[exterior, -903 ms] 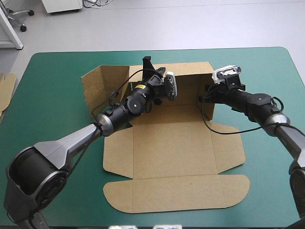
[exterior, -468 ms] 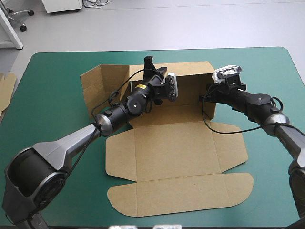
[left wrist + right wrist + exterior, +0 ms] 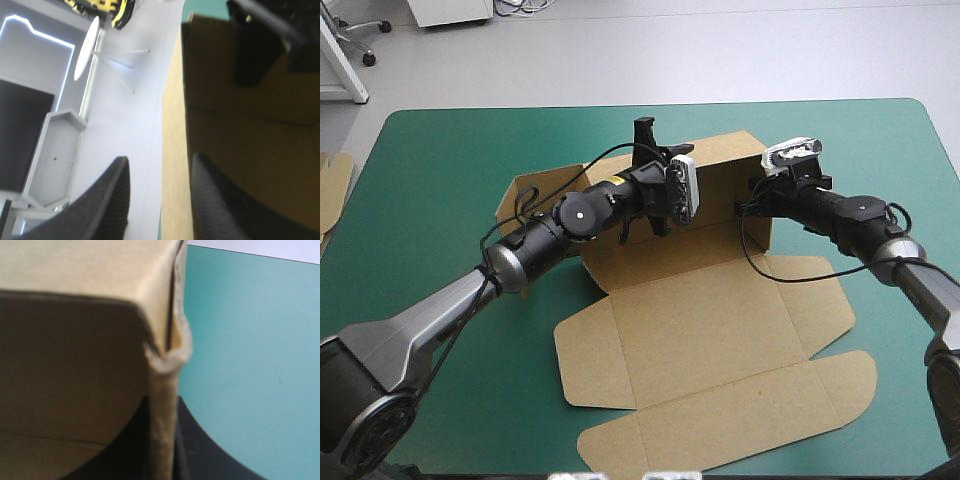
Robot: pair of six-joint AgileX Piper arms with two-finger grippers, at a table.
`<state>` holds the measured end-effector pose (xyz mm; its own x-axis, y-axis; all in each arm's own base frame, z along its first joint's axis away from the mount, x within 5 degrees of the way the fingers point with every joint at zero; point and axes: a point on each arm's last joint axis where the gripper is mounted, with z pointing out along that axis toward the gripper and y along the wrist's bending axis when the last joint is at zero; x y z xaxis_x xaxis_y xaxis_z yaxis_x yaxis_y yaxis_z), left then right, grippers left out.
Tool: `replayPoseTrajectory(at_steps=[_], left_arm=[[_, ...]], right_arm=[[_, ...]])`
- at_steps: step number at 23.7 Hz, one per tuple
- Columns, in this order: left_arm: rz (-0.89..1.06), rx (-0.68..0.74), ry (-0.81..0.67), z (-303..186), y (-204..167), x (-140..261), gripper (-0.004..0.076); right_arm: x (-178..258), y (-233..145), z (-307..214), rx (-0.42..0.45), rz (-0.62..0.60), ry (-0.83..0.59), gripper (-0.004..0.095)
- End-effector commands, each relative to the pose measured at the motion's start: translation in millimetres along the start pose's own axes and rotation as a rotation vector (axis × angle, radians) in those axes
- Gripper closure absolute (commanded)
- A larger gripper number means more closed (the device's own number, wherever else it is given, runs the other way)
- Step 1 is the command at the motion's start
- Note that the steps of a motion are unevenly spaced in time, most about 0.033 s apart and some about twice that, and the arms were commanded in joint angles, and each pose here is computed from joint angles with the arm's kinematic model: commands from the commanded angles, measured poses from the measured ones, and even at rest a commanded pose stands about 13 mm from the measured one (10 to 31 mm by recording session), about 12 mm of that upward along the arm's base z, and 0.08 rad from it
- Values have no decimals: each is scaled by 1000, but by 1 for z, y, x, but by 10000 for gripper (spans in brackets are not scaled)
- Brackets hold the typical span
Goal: Fold the box
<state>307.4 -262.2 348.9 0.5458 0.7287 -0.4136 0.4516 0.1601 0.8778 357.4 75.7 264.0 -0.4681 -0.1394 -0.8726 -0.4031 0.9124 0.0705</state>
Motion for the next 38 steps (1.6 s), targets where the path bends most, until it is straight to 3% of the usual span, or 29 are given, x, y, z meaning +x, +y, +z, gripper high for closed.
replayPoseTrajectory(at_steps=[1, 6, 12, 15, 18, 22, 24, 31, 38], left_arm=[[-36, -17, -122, -36, 27, -27, 426], [-63, 77, -229, -58, 28, -42, 428], [-94, -75, -184, -78, 52, -39, 432], [-233, -305, -55, -86, 78, -16, 432], [-110, -529, 168, -99, 104, 25, 435], [6, -709, 461, -111, 126, 89, 480], [11, -762, 601, -129, 136, 131, 507], [-118, -839, 812, -174, 143, 199, 518], [-452, -886, 1086, -189, 86, 252, 596]], right_arm=[[-22, 3, -15, 5, 26, -79, 940], [-20, 1, -15, 26, 22, -55, 940], [-18, 0, -15, 37, 28, -32, 940], [-17, 2, -15, 19, 41, -17, 940], [-15, 1, -15, 25, 23, 3, 940], [-13, 2, -15, 21, 19, 18, 940], [-13, 2, -15, 23, 10, 20, 940], [-11, 1, -15, 29, 1, 50, 940], [-5, 0, -15, 48, 38, 115, 940]])
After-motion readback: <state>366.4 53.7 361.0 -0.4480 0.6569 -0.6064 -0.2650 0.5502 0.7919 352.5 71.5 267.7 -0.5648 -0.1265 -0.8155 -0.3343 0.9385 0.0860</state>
